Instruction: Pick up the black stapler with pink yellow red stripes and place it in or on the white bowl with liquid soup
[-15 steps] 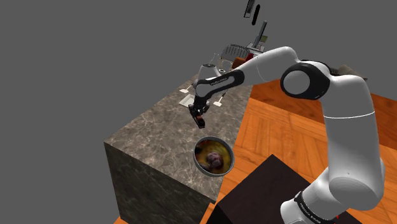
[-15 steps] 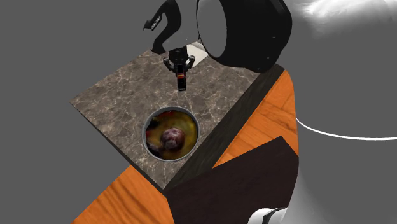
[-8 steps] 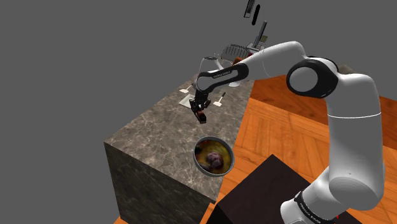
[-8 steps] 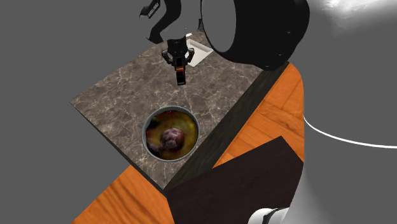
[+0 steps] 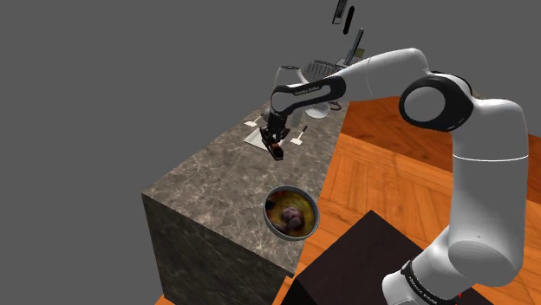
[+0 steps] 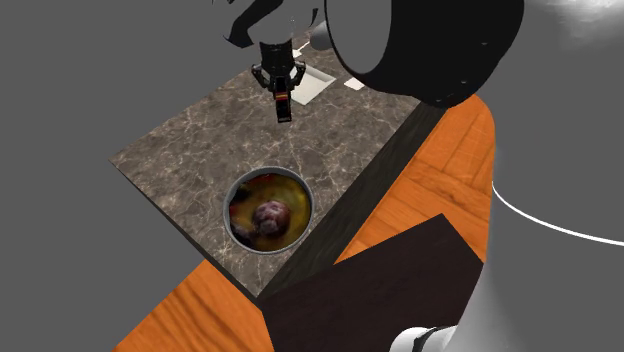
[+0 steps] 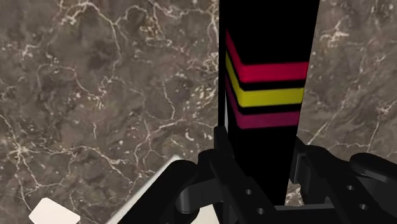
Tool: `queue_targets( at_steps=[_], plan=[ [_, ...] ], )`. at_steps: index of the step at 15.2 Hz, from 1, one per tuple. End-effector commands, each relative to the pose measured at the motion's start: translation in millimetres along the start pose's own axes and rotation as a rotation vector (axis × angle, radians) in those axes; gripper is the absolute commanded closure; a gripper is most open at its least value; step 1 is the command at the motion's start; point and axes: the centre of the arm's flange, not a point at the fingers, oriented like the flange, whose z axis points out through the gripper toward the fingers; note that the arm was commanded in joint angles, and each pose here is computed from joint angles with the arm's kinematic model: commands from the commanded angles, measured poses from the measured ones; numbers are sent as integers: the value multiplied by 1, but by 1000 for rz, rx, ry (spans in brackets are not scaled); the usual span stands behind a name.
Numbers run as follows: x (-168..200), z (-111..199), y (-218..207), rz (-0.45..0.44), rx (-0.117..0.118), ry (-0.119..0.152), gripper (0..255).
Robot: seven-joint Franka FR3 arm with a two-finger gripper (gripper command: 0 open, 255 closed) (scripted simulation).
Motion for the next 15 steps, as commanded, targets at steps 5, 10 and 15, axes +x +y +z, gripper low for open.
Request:
queue_targets(
  at_steps=[5,10,15],
  plan=[
    [0,-32,-1,0,0,0,255],
    [1,-54,-1,0,0,0,255],
    [-65,-54,-9,0,0,0,255]
  ],
)
